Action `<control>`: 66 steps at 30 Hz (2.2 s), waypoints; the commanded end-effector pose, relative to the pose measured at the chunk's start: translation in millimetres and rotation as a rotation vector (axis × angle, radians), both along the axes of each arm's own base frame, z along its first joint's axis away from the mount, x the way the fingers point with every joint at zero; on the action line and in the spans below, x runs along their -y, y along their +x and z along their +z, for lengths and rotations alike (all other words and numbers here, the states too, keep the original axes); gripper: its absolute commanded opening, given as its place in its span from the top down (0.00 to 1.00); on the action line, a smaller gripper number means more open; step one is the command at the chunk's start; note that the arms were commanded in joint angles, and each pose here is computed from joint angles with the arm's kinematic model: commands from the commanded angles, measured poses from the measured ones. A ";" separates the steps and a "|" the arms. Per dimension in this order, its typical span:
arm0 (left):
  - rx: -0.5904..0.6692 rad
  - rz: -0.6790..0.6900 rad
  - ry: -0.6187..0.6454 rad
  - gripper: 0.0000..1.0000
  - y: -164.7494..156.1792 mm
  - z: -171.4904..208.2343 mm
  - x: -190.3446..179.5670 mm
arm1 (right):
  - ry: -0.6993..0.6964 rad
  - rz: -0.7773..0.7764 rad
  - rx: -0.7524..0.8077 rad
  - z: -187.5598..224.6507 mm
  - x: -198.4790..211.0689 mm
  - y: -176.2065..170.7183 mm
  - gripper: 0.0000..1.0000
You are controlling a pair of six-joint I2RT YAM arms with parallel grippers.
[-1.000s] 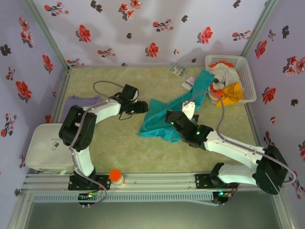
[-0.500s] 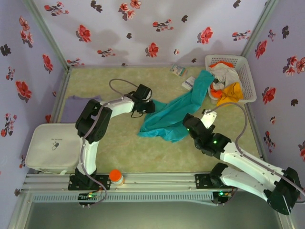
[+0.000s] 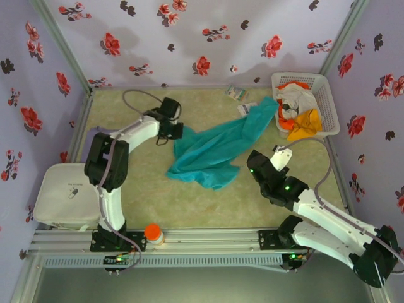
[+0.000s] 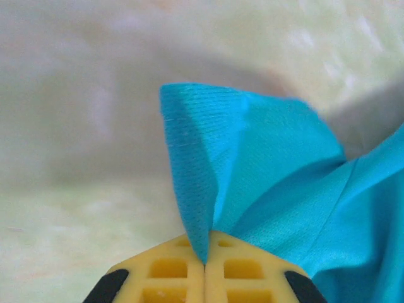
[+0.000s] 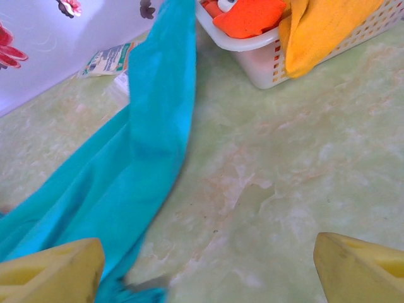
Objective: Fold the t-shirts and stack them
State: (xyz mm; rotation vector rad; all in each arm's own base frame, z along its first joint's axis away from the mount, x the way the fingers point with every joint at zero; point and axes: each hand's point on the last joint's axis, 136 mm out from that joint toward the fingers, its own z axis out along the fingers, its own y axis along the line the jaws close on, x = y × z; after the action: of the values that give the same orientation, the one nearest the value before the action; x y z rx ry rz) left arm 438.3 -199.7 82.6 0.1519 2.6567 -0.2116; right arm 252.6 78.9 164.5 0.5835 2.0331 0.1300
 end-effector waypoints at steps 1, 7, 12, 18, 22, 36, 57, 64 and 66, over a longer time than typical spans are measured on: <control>0.054 0.046 0.070 1.00 20.5 36.4 -38.8 | -0.031 -0.034 0.011 -0.5 11.0 -1.5 0.13; 0.153 0.058 0.114 1.00 72.7 60.7 -48.1 | -0.028 -0.022 0.007 -0.4 8.4 -1.0 0.13; 0.119 0.047 0.148 0.70 82.9 62.8 -45.6 | -0.046 0.004 -0.009 -1.4 4.1 2.3 0.12; 0.082 0.060 0.082 0.43 47.4 60.5 -46.4 | -0.065 0.039 -0.050 -6.1 -8.6 18.1 0.09; 0.071 0.063 -0.007 0.41 10.7 61.4 -42.6 | -0.044 0.055 -0.091 -13.0 -16.2 36.4 0.07; -0.062 0.137 -0.116 0.40 -116.2 14.8 -62.9 | -0.015 0.195 -0.256 -41.1 -42.1 128.8 0.01; -0.163 0.175 -0.095 0.39 -169.0 -30.9 -77.0 | 0.000 0.226 -0.373 -91.9 -46.7 192.9 0.87; -0.146 0.159 -0.140 0.40 -142.0 -30.1 -59.3 | -0.022 0.182 -0.297 -59.4 -25.7 166.0 1.00; -0.153 0.153 -0.146 0.44 -133.5 -35.0 -53.4 | -0.012 0.184 -0.289 -56.9 -23.2 156.0 1.00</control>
State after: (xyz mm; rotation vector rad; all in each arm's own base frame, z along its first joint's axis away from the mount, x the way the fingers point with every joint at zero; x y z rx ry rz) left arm 283.6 -133.1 42.0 -0.1110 2.8155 -0.3126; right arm 414.7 110.5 94.1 0.4088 2.4197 0.1618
